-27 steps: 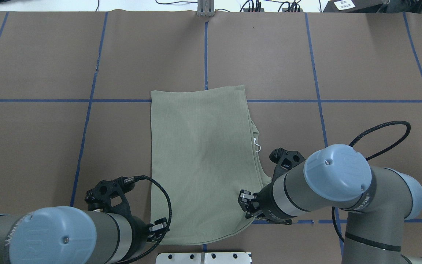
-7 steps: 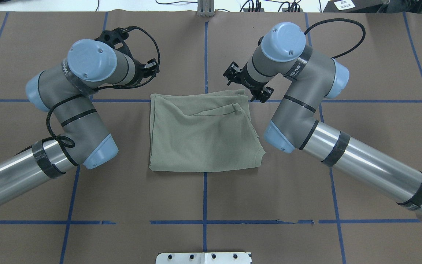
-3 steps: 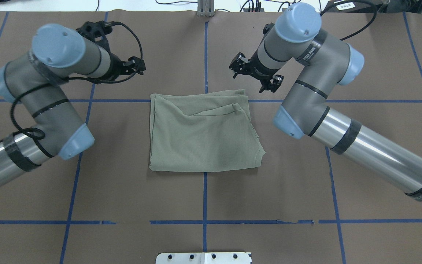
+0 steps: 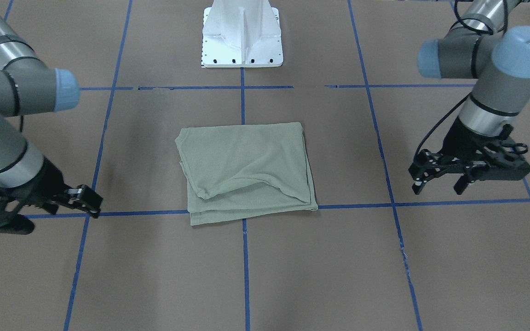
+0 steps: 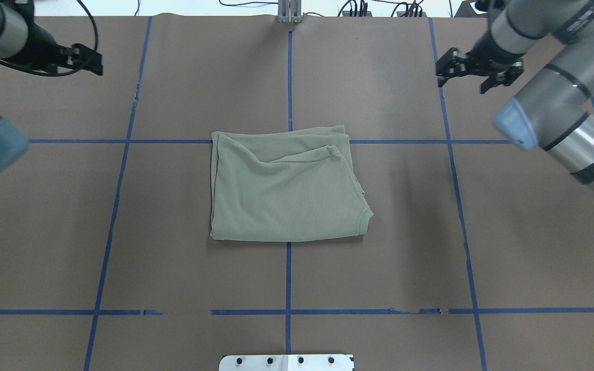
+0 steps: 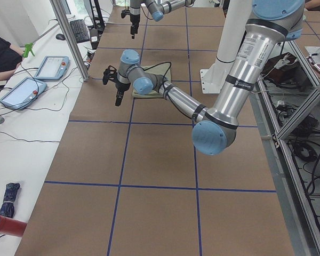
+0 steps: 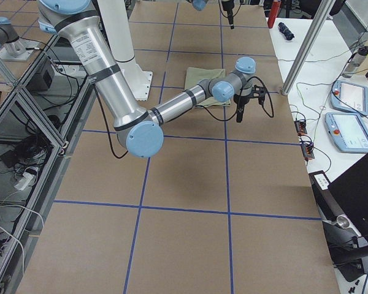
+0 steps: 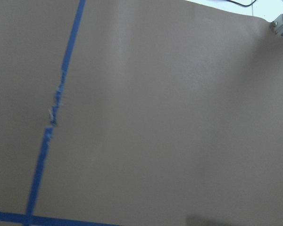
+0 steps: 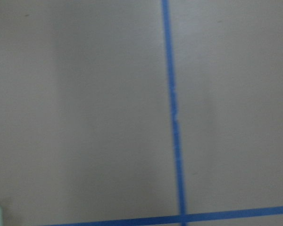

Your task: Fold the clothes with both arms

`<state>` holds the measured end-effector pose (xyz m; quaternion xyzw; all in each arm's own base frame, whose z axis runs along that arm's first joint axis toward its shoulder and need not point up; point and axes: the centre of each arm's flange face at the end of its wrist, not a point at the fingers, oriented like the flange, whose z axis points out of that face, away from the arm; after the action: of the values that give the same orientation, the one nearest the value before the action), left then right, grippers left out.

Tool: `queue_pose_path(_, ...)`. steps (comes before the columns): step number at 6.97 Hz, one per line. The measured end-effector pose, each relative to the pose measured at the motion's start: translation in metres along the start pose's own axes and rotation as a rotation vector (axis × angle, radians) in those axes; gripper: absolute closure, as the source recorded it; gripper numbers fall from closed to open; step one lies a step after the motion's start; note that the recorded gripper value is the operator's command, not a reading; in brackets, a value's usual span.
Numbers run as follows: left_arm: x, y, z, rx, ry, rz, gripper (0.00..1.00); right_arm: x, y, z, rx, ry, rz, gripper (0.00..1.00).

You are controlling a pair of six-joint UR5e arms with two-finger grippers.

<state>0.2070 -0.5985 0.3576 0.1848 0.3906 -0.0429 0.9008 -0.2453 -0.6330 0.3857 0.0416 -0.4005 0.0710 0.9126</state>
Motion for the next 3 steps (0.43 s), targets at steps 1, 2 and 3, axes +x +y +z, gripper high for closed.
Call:
queue_pose_path(1,-0.054,-0.010,-0.020,-0.008,-0.039,0.075,0.00,0.072,-0.016,-0.019,-0.007,0.021,-0.054,0.00)
queue_pose_path(2,-0.111,-0.011,-0.037,-0.016,-0.081,0.170,0.00,0.136,-0.024,-0.039,-0.026,0.028,-0.095,0.00)
queue_pose_path(3,-0.161,-0.004,-0.049,-0.038,-0.107,0.251,0.00,0.197,-0.022,-0.056,-0.051,0.017,-0.136,0.00)
